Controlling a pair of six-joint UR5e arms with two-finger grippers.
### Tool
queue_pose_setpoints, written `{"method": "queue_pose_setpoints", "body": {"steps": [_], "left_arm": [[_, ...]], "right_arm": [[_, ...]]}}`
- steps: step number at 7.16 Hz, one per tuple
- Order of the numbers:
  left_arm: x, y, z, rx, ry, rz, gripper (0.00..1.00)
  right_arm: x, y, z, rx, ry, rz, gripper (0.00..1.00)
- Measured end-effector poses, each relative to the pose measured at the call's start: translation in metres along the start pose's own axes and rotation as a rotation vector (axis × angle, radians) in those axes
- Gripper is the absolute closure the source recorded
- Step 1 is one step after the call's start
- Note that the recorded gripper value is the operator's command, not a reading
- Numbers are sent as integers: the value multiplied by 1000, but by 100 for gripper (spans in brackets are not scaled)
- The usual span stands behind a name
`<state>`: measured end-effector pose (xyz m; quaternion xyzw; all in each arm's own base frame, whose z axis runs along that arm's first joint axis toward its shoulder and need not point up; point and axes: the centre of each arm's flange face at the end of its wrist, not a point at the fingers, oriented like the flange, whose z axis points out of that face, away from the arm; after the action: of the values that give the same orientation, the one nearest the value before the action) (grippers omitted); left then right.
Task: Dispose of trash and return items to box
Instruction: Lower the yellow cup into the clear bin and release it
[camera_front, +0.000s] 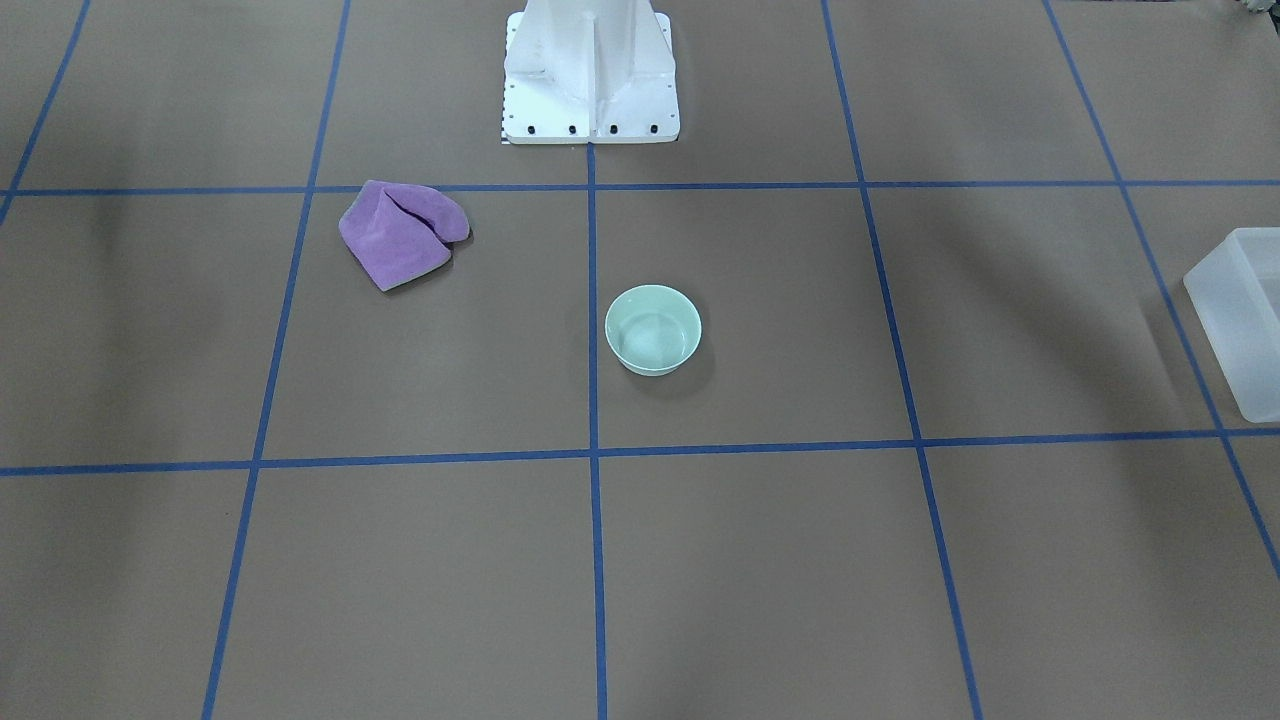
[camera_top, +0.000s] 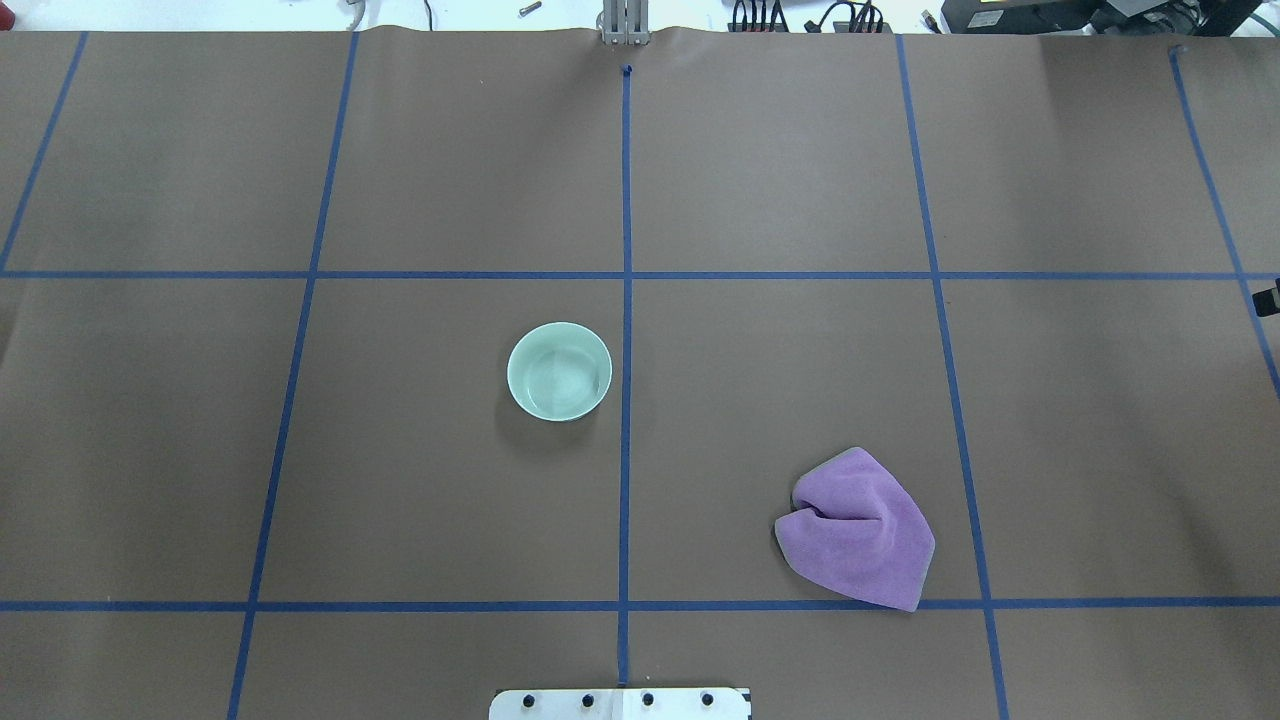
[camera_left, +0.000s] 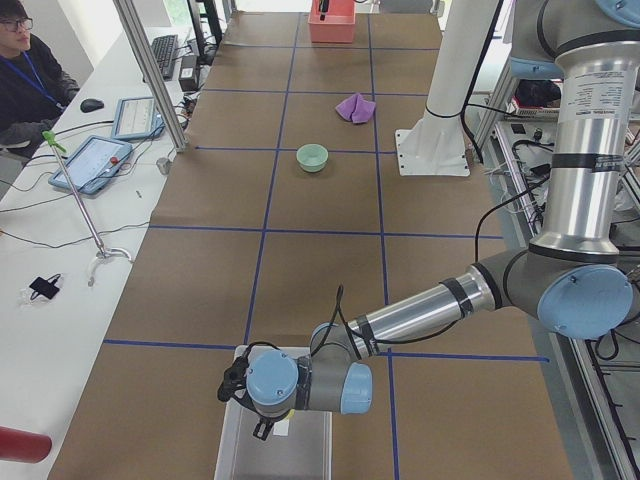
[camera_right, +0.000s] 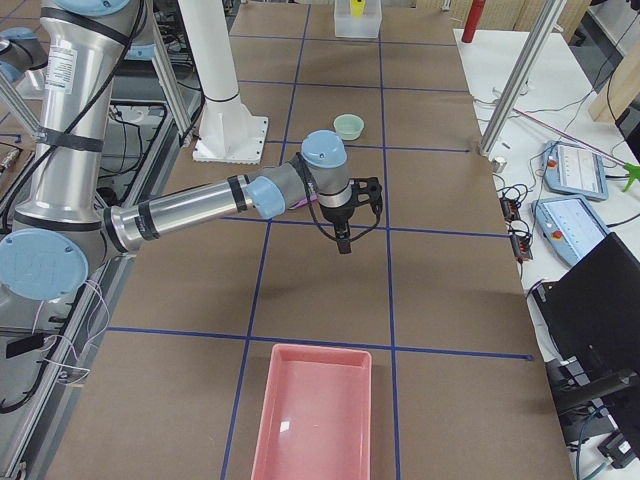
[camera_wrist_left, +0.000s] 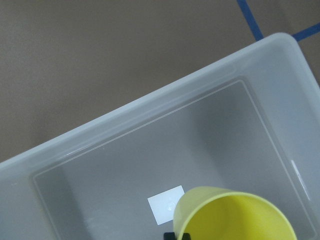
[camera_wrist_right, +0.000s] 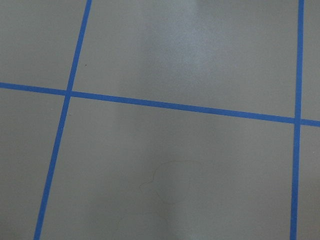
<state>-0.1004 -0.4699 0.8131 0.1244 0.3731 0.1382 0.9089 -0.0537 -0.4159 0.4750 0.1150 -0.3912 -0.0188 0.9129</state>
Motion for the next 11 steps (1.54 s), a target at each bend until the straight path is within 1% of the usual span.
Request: {"method": "queue_pose_setpoints", "body": {"steps": [3,5,7,8,9,11], "left_arm": [[-5,9,10,-8,15,-5,100],[-20,12,25,-32,25,76,100],[-41,3,37,-60,39,150,100],[-48,1,37,-64,42,160,77],[-51,0,36,-62,41,162,1],[-53,-6,32,-54,38,168,1]], "right_arm": [[-1,0,0,7,2,-6,0],[0,-1,0,11,6,-8,0],[-1,-1,0,15,5,-12,0],[-1,-1,0,16,5,-13,0],[-1,-1,0,17,4,-13,0],[-1,-1,-1,18,3,-14,0]]}}
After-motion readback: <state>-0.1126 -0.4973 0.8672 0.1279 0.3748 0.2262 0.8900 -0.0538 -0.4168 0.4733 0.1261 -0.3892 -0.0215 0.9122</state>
